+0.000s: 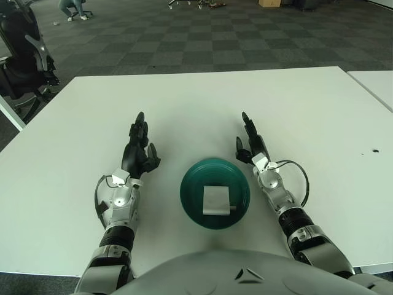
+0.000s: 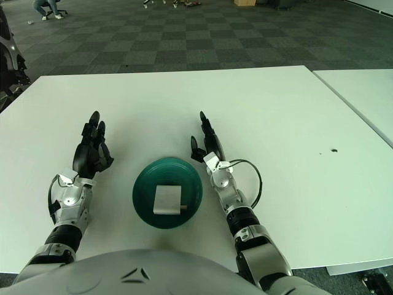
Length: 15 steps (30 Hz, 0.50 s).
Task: Put the charger into the plate.
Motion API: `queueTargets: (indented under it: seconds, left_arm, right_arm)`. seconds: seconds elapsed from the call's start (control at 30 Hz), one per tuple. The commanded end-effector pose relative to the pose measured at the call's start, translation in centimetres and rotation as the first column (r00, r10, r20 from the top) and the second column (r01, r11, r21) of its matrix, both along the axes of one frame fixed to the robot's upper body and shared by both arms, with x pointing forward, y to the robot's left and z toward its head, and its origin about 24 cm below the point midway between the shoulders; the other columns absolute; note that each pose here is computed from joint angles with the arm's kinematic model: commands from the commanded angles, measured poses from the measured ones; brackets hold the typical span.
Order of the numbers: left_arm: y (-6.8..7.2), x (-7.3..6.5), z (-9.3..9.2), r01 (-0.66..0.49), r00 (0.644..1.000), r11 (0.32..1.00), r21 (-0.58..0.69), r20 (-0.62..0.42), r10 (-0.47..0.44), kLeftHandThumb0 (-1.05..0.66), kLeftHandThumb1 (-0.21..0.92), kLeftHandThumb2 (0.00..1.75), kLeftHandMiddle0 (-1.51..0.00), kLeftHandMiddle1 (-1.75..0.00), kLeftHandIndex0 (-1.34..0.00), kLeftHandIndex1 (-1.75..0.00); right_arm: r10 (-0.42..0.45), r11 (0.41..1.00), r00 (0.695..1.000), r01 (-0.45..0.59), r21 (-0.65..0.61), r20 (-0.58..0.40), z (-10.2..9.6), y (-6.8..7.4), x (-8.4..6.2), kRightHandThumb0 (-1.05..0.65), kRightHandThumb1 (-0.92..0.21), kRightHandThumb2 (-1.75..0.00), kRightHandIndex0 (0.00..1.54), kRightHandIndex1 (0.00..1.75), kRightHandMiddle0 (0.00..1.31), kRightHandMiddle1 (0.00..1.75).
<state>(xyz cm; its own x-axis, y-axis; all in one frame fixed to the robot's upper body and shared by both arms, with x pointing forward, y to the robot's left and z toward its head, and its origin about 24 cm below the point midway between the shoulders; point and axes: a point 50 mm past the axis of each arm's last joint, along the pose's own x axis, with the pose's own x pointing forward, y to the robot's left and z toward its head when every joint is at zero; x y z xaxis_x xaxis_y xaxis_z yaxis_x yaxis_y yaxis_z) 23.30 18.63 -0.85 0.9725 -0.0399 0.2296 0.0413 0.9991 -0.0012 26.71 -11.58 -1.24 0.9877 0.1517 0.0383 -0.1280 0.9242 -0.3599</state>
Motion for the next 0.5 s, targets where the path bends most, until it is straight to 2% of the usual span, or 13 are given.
queueTargets:
  seconds: [0.0, 0.03, 0.1, 0.13, 0.23, 0.47]
  left_arm:
    - [-3.35, -5.49, -5.88, 0.067, 0.958, 0.997, -0.050, -0.278, -0.078, -1.02, 0.92, 0.88, 0.00, 0.00, 0.00, -0.03]
    - [-3.39, -5.51, -5.89, 0.089, 0.953, 0.995, -0.035, -0.288, -0.095, -1.02, 0.92, 0.84, 0.00, 0.00, 0.00, -0.02]
    - [-3.46, -5.50, -5.92, 0.125, 0.943, 0.992, -0.006, -0.309, -0.121, -1.03, 0.92, 0.46, 0.00, 0.00, 0.00, -0.01]
    - [-3.48, -5.46, -5.89, 0.140, 0.940, 0.990, 0.010, -0.317, -0.130, -1.03, 0.91, 0.34, 0.00, 0.00, 0.00, 0.00]
    - [-3.49, -5.37, -5.82, 0.156, 0.935, 0.987, 0.031, -0.326, -0.138, -1.03, 0.89, 0.19, 0.00, 0.00, 0.00, 0.00]
    - [-3.59, -5.22, -5.70, 0.165, 0.934, 0.984, 0.062, -0.330, -0.136, -1.00, 0.85, 0.10, 0.00, 0.00, 0.00, 0.00]
  right_arm:
    - [-0.082, 0.994, 0.931, 0.052, -0.093, -0.355, -7.32, -3.21, -7.30, -1.05, -0.92, -0.74, 0.00, 0.00, 0.00, 0.00]
    - [-0.092, 0.992, 0.927, 0.056, -0.111, -0.363, -7.67, -3.20, -7.14, -1.05, -0.92, -0.71, 0.00, 0.00, 0.00, 0.00]
    - [-0.117, 0.987, 0.921, 0.066, -0.146, -0.371, -8.21, -3.27, -7.02, -1.05, -0.92, -0.51, 0.00, 0.00, 0.00, 0.00]
    - [-0.130, 0.984, 0.924, 0.075, -0.161, -0.360, -8.22, -3.29, -7.03, -1.05, -0.92, -0.43, 0.00, 0.00, 0.00, 0.00]
    - [-0.151, 0.979, 0.930, 0.094, -0.180, -0.336, -8.19, -3.35, -7.15, -1.05, -0.92, -0.29, 0.00, 0.00, 0.00, 0.00]
    - [-0.173, 0.973, 0.937, 0.115, -0.201, -0.304, -8.30, -3.55, -7.40, -1.05, -0.92, -0.12, 0.00, 0.00, 0.00, 0.00]
